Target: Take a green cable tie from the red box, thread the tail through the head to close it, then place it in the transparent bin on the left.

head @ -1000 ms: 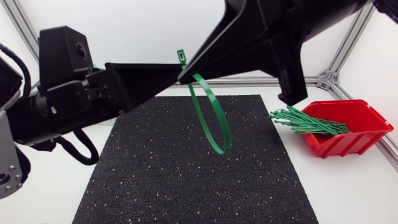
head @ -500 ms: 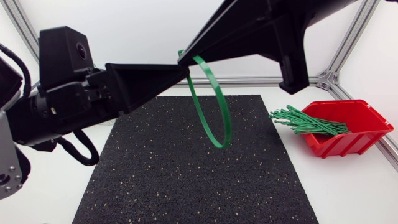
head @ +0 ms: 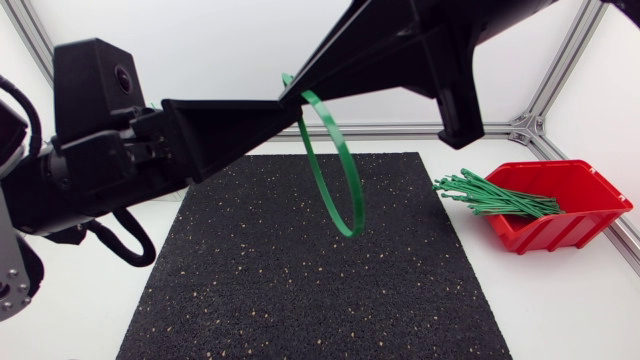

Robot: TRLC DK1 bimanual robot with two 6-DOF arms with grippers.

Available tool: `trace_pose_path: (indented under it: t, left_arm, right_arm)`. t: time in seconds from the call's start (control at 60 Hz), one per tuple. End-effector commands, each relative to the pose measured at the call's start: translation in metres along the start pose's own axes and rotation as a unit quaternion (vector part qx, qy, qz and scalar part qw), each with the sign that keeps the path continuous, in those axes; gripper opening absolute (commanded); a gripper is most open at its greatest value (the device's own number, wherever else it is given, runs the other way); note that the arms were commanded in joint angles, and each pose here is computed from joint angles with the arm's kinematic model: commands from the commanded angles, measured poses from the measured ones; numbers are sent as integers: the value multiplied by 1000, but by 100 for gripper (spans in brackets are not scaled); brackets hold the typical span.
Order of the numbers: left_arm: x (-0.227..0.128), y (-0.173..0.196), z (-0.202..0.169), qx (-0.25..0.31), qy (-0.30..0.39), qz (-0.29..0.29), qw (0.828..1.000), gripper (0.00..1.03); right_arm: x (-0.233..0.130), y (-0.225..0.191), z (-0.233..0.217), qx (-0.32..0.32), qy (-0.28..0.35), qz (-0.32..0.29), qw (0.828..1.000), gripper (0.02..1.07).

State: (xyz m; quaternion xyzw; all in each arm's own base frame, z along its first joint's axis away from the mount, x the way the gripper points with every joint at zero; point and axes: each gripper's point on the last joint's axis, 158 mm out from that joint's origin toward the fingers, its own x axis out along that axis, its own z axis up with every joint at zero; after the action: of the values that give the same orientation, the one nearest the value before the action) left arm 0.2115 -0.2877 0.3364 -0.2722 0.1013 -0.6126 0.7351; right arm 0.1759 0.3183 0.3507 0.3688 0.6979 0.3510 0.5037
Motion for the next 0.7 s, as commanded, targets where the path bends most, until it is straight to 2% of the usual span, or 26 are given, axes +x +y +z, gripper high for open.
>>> trace_pose_path:
  t: [0.0, 0.233, 0.683]
  left_arm:
    - [-3, 3, 4, 0, -9, 5, 1000, 3]
    - [-2, 18, 4, -3, -8, 19, 1000, 3]
    - [-2, 10, 6, 0, -10, 12, 1000, 3]
  right_arm:
    - [-3, 6, -2, 5, -2, 6, 1000, 8]
    - [-5, 9, -6, -3, -3, 9, 1000, 8]
    - [-3, 6, -2, 0, -3, 8, 1000, 8]
